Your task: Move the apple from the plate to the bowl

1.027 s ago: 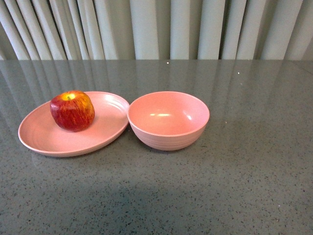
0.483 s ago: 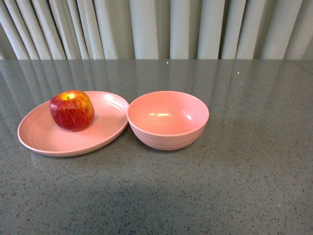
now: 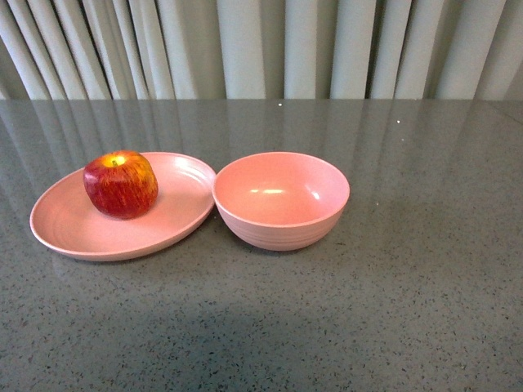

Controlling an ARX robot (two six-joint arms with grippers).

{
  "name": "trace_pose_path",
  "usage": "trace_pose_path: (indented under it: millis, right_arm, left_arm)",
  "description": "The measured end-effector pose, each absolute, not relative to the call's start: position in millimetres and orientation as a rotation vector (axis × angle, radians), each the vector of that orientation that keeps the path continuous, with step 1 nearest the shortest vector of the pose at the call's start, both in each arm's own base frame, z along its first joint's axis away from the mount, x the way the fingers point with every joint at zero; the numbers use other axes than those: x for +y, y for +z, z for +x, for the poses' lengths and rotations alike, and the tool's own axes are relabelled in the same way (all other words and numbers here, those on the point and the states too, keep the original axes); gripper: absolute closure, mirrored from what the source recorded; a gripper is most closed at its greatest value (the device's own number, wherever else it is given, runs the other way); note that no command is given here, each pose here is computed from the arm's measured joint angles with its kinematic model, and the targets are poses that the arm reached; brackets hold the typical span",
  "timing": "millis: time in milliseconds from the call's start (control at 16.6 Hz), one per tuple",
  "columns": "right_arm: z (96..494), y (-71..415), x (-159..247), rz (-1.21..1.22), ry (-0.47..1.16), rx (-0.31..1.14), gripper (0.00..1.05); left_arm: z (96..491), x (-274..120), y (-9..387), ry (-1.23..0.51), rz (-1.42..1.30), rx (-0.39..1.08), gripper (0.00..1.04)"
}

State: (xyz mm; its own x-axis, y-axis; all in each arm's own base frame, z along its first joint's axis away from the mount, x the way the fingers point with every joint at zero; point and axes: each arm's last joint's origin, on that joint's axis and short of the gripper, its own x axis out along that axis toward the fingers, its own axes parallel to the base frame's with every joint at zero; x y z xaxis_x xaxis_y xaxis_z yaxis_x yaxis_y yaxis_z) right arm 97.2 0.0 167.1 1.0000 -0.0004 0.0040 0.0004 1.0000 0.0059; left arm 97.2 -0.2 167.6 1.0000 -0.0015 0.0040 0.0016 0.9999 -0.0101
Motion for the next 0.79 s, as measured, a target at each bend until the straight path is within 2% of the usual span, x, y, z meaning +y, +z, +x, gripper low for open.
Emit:
trace_pose_path:
  millis: [544, 604, 665, 785]
  right_arm:
    - [97.2, 167.1, 0.0, 0.006, 0.0, -0.004, 0.07]
    - [97.2, 167.1, 0.0, 0.006, 0.0, -0.004, 0.07]
    - [97.1, 167.1, 0.0, 0.006, 0.0, -0.004, 0.07]
    - [97.2, 167.2, 0.0, 0.006, 0.0, -0.005, 0.07]
  left_arm:
    - [97.2, -0.2, 167.6, -0.002, -0.01, -0.004, 0.07]
    - [96.9, -0.4, 165.3, 0.01, -0.021, 0.068, 0.07]
    - [98.4, -1.9, 165.5, 0.03, -0.044, 0.254, 0.07]
    - [99.8, -2.8, 166.7, 0.025, -0.055, 0.279, 0.07]
